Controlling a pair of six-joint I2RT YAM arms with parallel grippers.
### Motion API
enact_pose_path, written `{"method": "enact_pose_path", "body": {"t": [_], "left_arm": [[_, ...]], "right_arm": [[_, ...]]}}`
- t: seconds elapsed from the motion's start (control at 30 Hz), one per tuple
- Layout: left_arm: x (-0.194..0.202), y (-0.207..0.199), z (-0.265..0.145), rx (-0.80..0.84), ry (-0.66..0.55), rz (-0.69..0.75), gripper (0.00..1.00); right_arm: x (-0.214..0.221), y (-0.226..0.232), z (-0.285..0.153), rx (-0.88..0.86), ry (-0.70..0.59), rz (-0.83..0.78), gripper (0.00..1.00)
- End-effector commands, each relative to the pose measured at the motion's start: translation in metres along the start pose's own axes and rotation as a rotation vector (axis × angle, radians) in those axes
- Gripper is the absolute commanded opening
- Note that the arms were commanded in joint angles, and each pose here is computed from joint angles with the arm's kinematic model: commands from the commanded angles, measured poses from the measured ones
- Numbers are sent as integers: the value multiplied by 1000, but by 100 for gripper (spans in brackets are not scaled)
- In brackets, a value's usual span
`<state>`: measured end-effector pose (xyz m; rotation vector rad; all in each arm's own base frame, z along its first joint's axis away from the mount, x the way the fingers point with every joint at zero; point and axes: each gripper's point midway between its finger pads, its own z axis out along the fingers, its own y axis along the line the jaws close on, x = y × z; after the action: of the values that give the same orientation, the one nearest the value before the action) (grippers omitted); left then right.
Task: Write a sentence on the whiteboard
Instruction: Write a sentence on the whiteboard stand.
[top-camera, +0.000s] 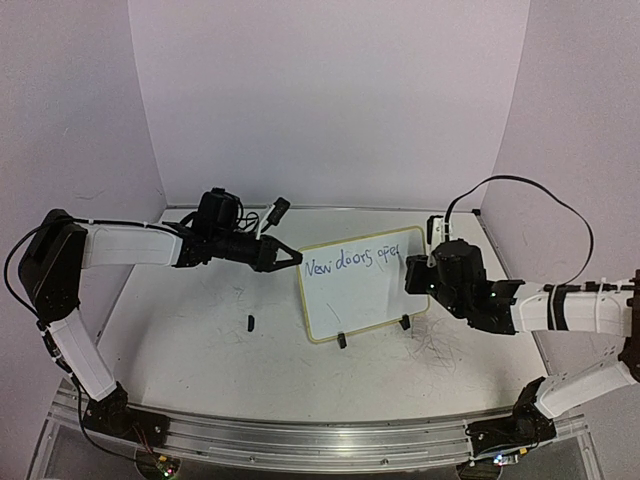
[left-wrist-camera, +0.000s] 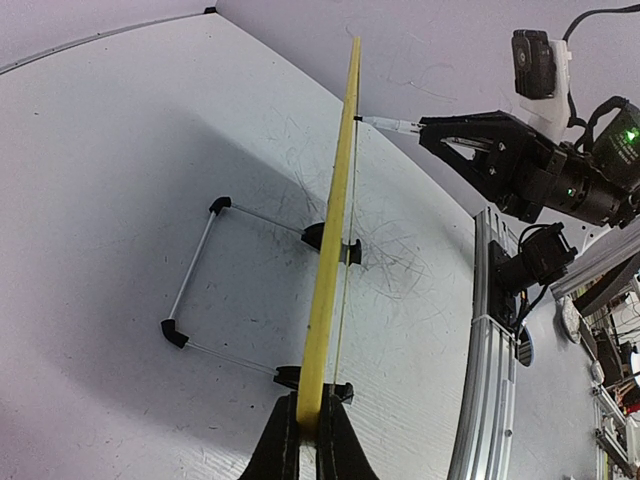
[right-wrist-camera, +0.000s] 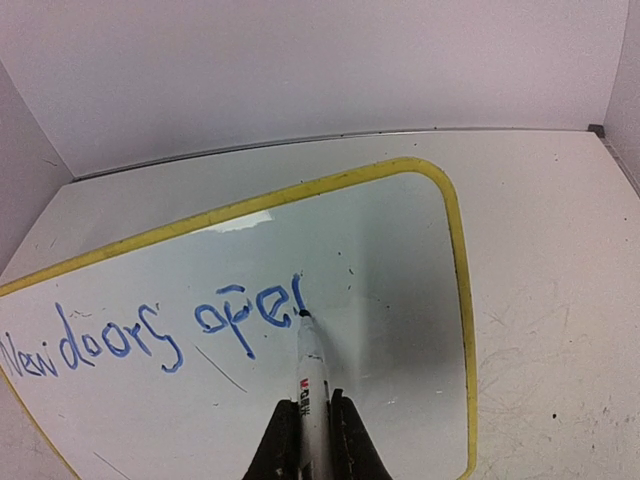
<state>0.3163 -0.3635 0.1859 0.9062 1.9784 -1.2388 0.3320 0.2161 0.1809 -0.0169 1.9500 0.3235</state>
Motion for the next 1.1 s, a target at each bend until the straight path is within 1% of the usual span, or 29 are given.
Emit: {"method": "enact_pose_path", "body": {"t": [0.0,0.43,0.73,1.07], "left_arm": [[8,-8,-3,-1,35,21,0],[9,-8,-3,-1,37,21,0],[9,-8,-2,0,38,20,0],[10,-8,-2,1,38,20,0]], "right_arm": [[-2,-2,-2,2,1,11,0],[-34,9,1,-3,-83,12,0],[-37,4,3,32,-94,19,0],[-26,-6,1,66,-67,24,0]]}}
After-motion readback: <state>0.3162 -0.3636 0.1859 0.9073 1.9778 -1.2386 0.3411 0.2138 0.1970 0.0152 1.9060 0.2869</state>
